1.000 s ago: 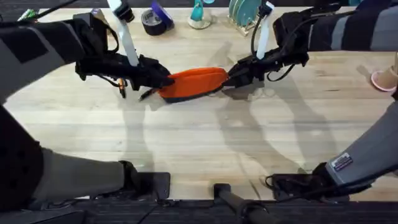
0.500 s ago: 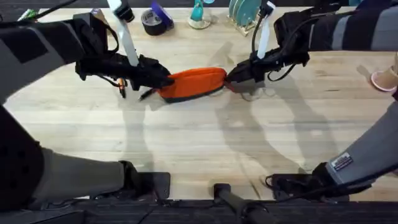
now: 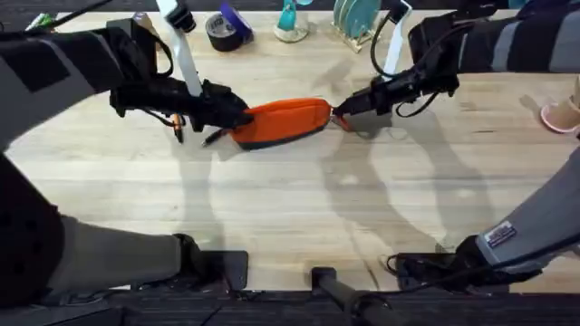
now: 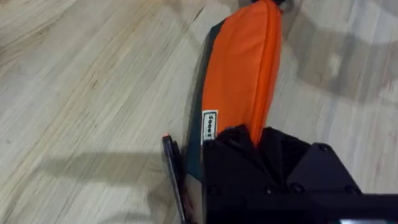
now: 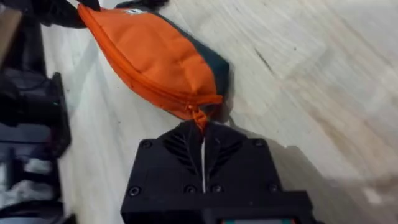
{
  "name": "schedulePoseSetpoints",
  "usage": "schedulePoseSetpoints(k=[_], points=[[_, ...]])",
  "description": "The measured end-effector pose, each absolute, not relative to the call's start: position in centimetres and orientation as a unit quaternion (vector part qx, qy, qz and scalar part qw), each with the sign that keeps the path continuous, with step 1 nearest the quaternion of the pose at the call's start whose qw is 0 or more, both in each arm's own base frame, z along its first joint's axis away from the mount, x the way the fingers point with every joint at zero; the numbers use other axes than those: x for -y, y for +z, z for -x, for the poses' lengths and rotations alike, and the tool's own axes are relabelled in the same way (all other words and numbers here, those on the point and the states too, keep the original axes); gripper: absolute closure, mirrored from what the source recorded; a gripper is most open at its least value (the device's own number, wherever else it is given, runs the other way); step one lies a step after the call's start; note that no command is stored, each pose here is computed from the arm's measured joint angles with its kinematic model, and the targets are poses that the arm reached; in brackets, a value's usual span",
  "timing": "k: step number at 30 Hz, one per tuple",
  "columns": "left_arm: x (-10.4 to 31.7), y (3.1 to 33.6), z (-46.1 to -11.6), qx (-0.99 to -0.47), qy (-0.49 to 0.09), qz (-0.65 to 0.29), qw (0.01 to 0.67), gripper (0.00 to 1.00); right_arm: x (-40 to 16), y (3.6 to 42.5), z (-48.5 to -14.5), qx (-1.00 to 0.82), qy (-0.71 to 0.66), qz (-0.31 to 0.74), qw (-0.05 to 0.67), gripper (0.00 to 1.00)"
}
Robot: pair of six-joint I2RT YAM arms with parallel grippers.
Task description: Unzip the bag, pick up the pens from the table one at a time and place them inside, then zip the bag closed.
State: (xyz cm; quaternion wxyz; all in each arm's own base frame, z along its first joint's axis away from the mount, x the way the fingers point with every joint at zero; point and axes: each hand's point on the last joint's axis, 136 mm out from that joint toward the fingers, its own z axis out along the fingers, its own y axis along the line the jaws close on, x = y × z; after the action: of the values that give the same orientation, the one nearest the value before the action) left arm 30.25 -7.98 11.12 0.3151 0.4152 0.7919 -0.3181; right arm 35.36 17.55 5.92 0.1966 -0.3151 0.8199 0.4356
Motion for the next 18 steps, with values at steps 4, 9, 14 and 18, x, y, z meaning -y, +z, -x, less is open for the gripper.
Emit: schedulePoseSetpoints(k=[4, 9, 14, 18], points=[[8.0, 11.1, -30.3, -0.792, -0.318, -0.415, 0.315, 0.958, -17.5, 5.9, -35.0, -0.828, 0.444, 0.291, 0.178, 0.971], [8.0, 11.1, -30.2, -0.792, -0.318, -0.415, 0.315, 0.958, -17.6, 5.9, -34.8, -0.831, 0.447, 0.283, 0.171, 0.972], [8.0, 11.1, -30.2, -0.792, -0.318, -0.415, 0.315, 0.958, -17.5, 6.1, -34.7, -0.834, 0.448, 0.277, 0.166, 0.972], [8.0, 11.1, -30.2, -0.792, -0.318, -0.415, 0.315, 0.958, -17.5, 7.2, -34.4, -0.837, 0.449, 0.270, 0.158, 0.972]])
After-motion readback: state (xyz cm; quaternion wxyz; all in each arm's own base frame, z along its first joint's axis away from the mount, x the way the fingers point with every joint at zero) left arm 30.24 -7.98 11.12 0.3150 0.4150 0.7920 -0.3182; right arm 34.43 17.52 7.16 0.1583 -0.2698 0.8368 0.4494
